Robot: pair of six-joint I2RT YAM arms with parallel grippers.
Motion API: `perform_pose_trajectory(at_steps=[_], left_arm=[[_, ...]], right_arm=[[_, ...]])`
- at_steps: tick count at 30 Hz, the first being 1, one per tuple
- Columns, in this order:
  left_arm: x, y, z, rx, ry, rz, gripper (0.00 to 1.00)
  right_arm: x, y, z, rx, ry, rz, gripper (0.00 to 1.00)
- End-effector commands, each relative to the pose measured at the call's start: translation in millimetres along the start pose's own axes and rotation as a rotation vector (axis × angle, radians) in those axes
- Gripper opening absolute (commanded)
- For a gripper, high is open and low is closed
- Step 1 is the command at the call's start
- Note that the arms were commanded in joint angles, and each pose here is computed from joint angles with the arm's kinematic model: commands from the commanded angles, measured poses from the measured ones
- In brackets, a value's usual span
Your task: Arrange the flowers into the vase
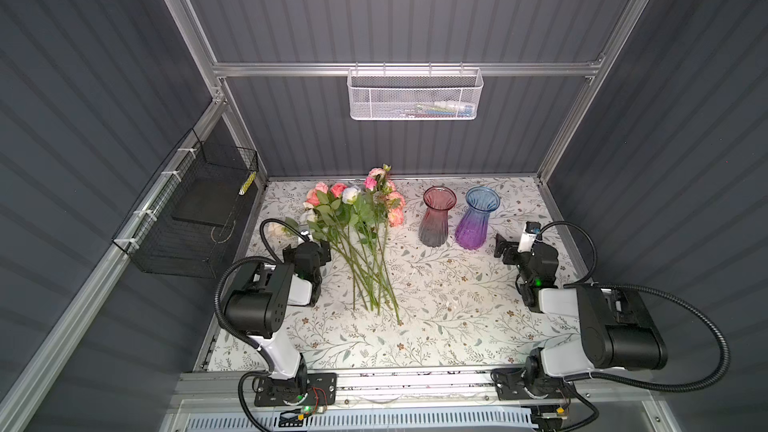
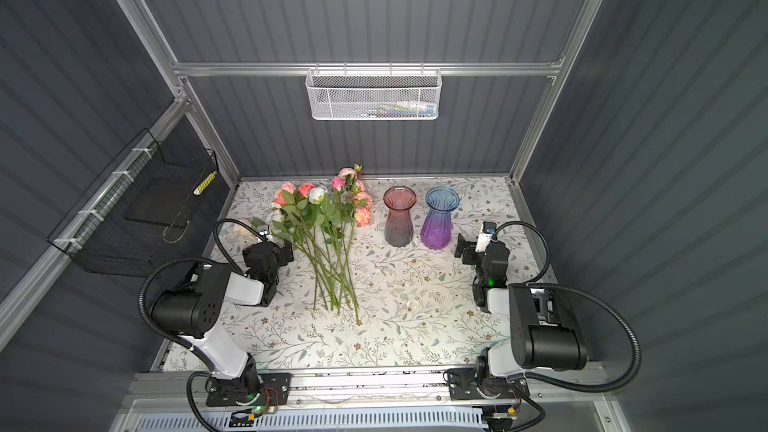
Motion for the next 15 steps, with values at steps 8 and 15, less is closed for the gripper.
perform_pose_trajectory(at_steps=[8, 15], left_arm=[[0.7, 1.7, 4.7, -0.019, 0.016, 0.0, 1.0], [0.6, 1.7, 4.5, -0.018, 0.016, 0.0, 1.0]], right_arm=[[-0.2, 0.6, 8.1, -0.025, 0.0, 0.004, 0.99], [0.2, 0.7, 8.2, -0.025, 0.001, 0.005, 0.99]])
Point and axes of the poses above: each gripper's point midway between its finger pads, its own y axis back along the fingers, its own x axis along the line the jaws close on, z = x × y, the point moved 4 cm from there along y, back along the fingers, and after that the axes turned 4 degrees about y, right-handed, at the moved point
